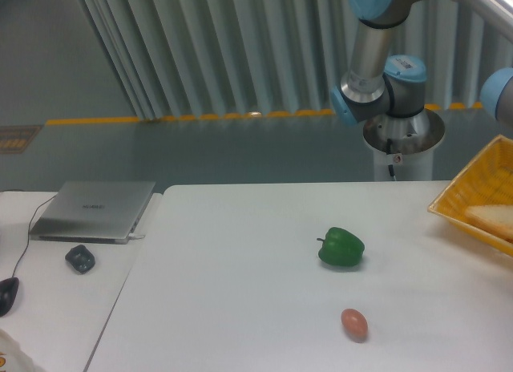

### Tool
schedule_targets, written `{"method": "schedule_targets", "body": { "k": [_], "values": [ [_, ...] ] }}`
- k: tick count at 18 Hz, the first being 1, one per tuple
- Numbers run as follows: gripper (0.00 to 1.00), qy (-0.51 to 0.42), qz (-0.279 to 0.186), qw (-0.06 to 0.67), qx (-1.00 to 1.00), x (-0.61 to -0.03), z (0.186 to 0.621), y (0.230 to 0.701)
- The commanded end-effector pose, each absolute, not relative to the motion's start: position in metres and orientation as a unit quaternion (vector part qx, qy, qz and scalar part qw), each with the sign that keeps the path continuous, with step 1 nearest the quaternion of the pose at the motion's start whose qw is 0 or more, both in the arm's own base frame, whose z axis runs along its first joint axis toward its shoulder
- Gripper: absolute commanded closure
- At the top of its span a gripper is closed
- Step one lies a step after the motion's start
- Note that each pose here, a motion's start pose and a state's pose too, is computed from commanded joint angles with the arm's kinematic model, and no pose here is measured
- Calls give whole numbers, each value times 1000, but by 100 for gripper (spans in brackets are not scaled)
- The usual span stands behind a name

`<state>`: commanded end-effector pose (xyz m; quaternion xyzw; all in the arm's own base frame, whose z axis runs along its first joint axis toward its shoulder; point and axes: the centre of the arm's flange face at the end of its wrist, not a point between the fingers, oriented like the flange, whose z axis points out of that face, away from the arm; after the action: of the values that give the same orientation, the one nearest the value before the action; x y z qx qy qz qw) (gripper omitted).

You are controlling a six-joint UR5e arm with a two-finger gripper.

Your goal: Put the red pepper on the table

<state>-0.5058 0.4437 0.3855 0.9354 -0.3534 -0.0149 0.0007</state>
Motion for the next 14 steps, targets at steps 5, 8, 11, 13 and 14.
{"method": "schedule_targets", "body": {
  "k": [5, 8, 11, 13, 14],
  "values": [
    [0, -355, -13, 3, 935, -504, 384, 442],
    [0, -358, -14, 11, 934, -505, 386, 438],
    [0, -324, -15, 25, 945, -513, 392, 392],
    [0, -304, -19, 24, 952, -523, 400, 363],
    [0, -300, -18, 23, 953, -524, 398, 358]
  ]
}}
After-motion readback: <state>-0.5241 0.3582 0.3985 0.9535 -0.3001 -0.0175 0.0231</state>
